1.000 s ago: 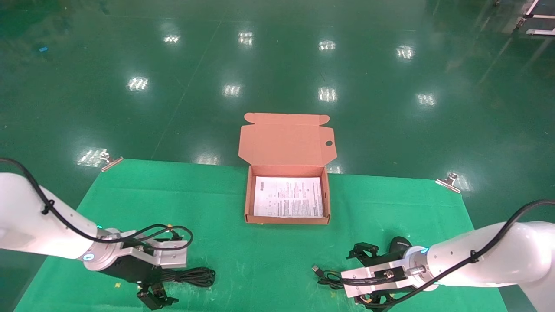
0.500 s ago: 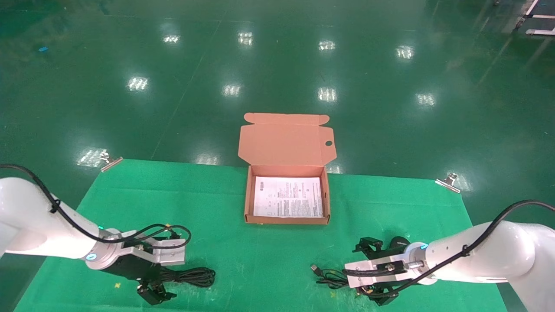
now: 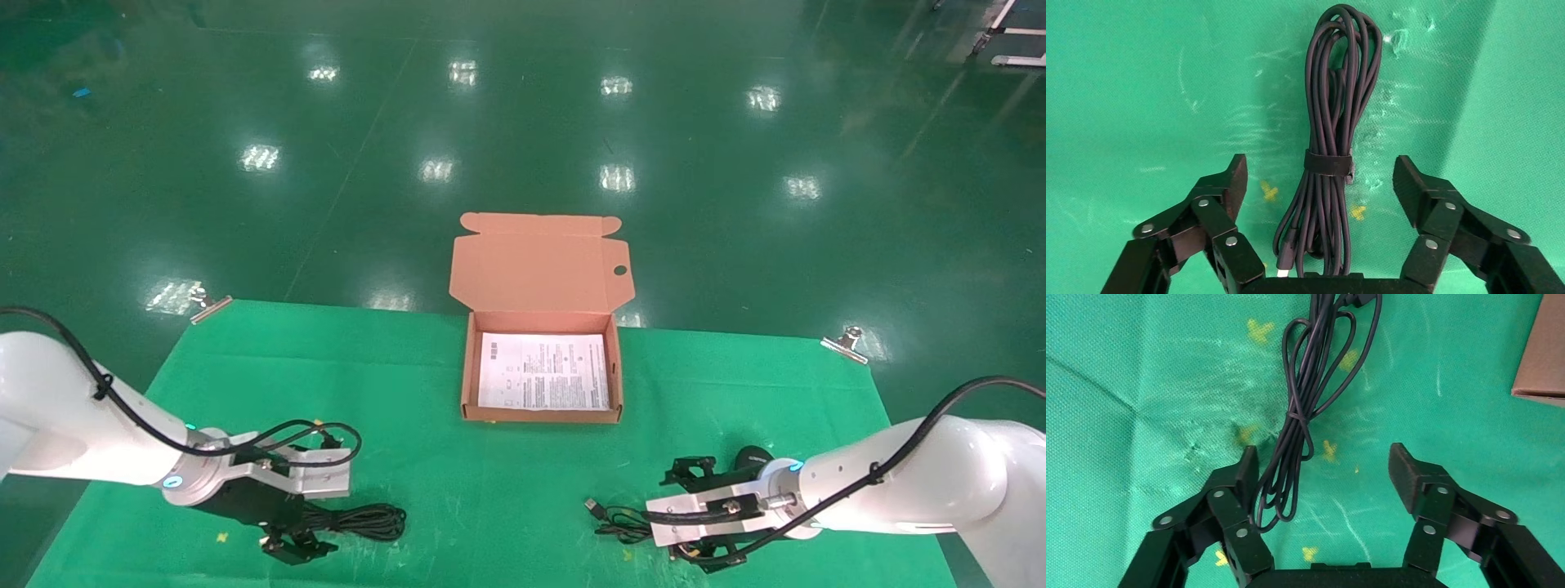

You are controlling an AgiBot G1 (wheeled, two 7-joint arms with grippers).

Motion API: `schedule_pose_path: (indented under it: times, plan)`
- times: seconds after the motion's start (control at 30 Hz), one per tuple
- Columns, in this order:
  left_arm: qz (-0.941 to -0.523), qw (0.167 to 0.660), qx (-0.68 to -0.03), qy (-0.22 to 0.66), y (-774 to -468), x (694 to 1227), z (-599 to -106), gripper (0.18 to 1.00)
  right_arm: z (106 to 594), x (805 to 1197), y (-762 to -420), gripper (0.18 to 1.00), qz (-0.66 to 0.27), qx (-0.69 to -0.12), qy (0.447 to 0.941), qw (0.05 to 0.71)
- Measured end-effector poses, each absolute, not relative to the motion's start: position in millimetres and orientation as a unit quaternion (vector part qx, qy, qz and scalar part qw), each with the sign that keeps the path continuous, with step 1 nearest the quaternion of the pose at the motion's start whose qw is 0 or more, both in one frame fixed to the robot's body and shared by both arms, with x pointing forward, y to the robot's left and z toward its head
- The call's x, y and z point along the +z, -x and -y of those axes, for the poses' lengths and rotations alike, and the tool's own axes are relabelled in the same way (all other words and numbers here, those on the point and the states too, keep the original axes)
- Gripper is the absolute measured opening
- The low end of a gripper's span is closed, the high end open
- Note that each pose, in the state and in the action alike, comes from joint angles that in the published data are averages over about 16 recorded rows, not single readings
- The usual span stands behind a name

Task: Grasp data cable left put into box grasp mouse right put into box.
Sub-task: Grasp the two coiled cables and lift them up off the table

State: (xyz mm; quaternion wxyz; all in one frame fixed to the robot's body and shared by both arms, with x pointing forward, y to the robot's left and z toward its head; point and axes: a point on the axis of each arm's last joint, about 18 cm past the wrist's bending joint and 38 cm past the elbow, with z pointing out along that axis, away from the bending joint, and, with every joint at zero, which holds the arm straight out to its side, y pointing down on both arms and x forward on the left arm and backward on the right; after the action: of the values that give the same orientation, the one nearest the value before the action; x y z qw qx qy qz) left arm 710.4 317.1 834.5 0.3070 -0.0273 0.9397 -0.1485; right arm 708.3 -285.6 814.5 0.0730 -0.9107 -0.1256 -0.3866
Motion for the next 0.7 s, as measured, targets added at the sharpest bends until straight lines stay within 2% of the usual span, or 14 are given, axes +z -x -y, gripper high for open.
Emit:
schedule_pose_path:
  times: [0.2,0.7]
  plan:
    - [-0.940,0.307,-0.148,0.026,-710.1,834.7,-317.0,0.750,284.9,814.7,-707.8,0.791,0.127,-0.386,0.911,0.073]
    - [-0.940,0.306,-0.148,0.025,-709.7,834.7,-316.7,0.396,284.3,815.1,-707.2,0.414,0.128,-0.385,0.911,0.074]
